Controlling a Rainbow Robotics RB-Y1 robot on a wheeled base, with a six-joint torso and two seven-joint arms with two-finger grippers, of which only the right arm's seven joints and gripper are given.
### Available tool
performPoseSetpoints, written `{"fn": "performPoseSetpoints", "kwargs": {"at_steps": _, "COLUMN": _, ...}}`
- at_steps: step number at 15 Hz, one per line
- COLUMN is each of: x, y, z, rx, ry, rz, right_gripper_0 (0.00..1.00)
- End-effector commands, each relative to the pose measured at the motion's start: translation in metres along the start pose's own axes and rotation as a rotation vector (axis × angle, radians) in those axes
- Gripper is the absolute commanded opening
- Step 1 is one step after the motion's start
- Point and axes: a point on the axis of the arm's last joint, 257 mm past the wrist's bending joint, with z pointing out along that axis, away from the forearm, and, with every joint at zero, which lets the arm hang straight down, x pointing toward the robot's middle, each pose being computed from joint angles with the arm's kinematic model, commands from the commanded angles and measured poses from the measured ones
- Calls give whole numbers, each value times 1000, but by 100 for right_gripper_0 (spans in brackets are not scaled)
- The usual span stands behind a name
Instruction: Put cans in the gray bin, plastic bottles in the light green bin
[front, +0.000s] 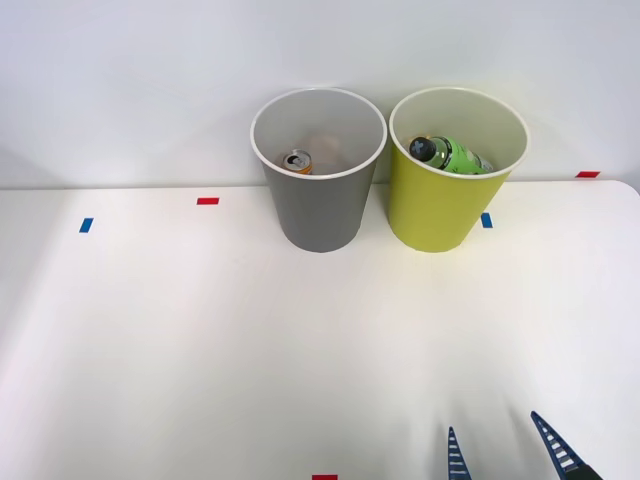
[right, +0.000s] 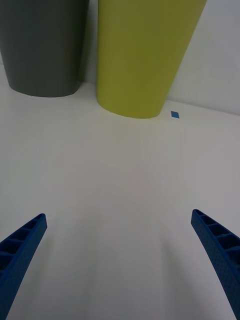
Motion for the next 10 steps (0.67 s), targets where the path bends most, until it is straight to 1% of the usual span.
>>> {"fn": "performPoseSetpoints", "kwargs": {"at_steps": 1, "x": 0, "y": 0, "z": 0, "rx": 0, "ry": 0, "rz": 0, "right_gripper_0": 100}}
{"fn": "performPoseSetpoints", "kwargs": {"at_steps": 10, "x": 0, "y": 0, "z": 0, "rx": 0, "ry": 0, "rz": 0, "right_gripper_0": 100}}
